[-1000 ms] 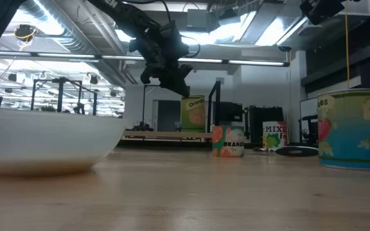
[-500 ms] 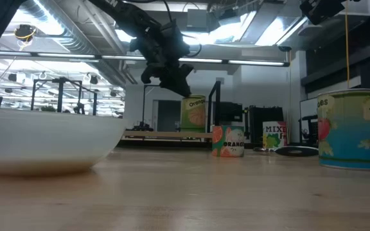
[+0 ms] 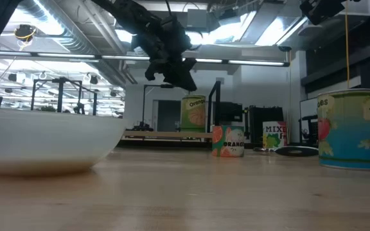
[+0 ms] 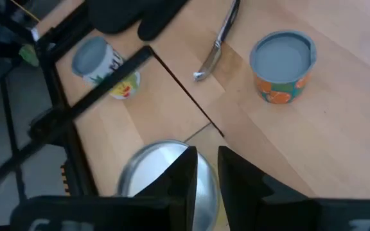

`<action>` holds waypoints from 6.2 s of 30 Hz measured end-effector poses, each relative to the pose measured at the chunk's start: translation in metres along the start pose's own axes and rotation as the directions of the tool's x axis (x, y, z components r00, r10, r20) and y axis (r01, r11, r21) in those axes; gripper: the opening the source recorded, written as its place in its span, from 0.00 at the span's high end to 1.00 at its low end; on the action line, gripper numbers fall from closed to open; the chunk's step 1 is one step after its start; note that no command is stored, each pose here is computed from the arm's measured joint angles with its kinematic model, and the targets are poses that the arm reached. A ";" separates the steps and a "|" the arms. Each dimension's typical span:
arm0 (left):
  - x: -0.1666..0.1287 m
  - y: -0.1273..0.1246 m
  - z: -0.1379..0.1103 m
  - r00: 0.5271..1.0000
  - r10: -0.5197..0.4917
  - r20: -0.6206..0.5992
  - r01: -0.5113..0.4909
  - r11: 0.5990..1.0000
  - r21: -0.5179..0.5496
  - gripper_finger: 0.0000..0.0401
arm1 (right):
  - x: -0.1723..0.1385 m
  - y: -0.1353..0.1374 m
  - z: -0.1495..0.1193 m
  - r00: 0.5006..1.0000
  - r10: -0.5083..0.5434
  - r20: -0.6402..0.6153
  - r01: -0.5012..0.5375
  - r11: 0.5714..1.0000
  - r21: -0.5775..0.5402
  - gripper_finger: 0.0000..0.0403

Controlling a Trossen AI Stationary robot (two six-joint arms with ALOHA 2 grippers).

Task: Pick and place cans onto a shelf
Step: Put the canned tomatoes on the shelf

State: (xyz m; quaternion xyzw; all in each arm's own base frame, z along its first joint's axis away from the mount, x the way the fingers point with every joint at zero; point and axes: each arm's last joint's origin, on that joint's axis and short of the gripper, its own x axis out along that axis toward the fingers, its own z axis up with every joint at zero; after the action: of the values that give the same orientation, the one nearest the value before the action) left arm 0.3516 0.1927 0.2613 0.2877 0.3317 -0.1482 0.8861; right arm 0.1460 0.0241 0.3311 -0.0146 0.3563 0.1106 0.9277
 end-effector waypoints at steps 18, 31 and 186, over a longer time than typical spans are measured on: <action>-0.067 -0.032 0.066 0.998 0.065 -0.002 -0.061 0.917 -0.394 0.89 | 0.000 0.000 0.000 1.000 0.000 0.001 0.000 1.000 0.000 0.65; -0.049 -0.133 0.152 0.987 0.018 -0.159 -0.104 0.830 -0.549 0.90 | 0.016 -0.001 0.003 0.998 0.001 -0.060 0.005 0.995 0.095 0.65; -0.063 -0.249 0.198 0.922 0.178 -0.345 -0.363 0.712 -0.601 0.90 | 0.063 -0.042 0.122 0.964 -0.216 -0.156 0.220 0.976 0.009 0.87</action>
State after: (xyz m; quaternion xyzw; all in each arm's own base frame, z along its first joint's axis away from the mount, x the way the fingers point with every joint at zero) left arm 0.2918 -0.1198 0.3227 0.0226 0.4299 0.1489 0.8902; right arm 0.2804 0.0084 0.3778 -0.0501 0.4246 0.0019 0.9040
